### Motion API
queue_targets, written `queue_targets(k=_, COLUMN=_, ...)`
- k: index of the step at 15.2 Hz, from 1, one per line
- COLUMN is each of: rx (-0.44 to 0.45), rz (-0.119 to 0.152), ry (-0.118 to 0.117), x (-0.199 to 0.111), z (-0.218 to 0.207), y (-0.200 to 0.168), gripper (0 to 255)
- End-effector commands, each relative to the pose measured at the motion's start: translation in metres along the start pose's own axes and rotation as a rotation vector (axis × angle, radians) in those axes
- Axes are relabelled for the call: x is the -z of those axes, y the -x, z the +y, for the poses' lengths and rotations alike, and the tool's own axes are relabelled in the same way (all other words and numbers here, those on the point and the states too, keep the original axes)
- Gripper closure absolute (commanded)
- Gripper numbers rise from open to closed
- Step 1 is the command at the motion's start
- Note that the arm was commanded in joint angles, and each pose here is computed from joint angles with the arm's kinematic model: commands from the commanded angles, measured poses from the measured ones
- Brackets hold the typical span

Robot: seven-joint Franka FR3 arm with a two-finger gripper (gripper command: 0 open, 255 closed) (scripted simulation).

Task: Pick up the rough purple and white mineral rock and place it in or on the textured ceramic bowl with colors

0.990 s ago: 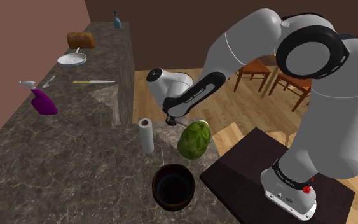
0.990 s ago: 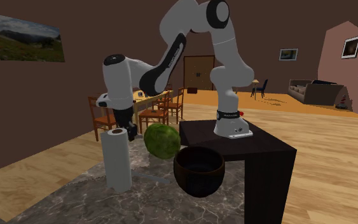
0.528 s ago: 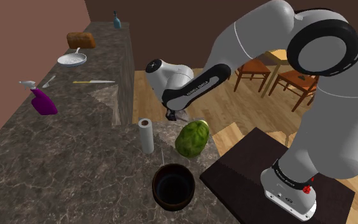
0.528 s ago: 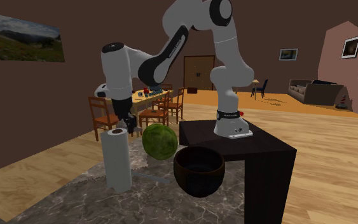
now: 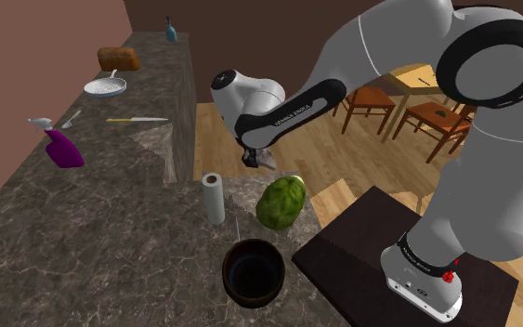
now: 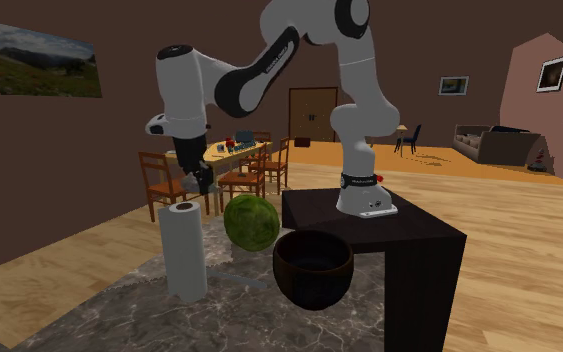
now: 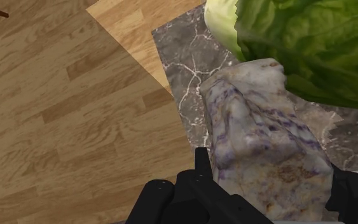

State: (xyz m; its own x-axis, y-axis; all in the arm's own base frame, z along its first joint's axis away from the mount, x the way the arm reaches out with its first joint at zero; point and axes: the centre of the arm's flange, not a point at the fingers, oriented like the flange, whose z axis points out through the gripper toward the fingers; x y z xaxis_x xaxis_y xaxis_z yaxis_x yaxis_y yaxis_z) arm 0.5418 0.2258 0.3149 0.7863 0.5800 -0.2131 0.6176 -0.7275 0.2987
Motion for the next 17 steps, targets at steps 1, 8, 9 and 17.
queue_targets(k=1, rx=0.000, rz=0.000, ry=0.000, x=0.011, z=0.002, y=0.004, gripper=255)
queue_targets(k=8, rx=0.000, rz=0.000, ry=0.000, x=0.036, z=-0.058, y=0.017, gripper=255)
queue_targets(k=9, rx=0.000, rz=0.000, ry=0.000, x=0.040, z=-0.071, y=0.020, gripper=255)
queue_targets(k=17, rx=0.000, rz=0.000, ry=0.000, x=0.069, z=-0.170, y=0.039, gripper=255)
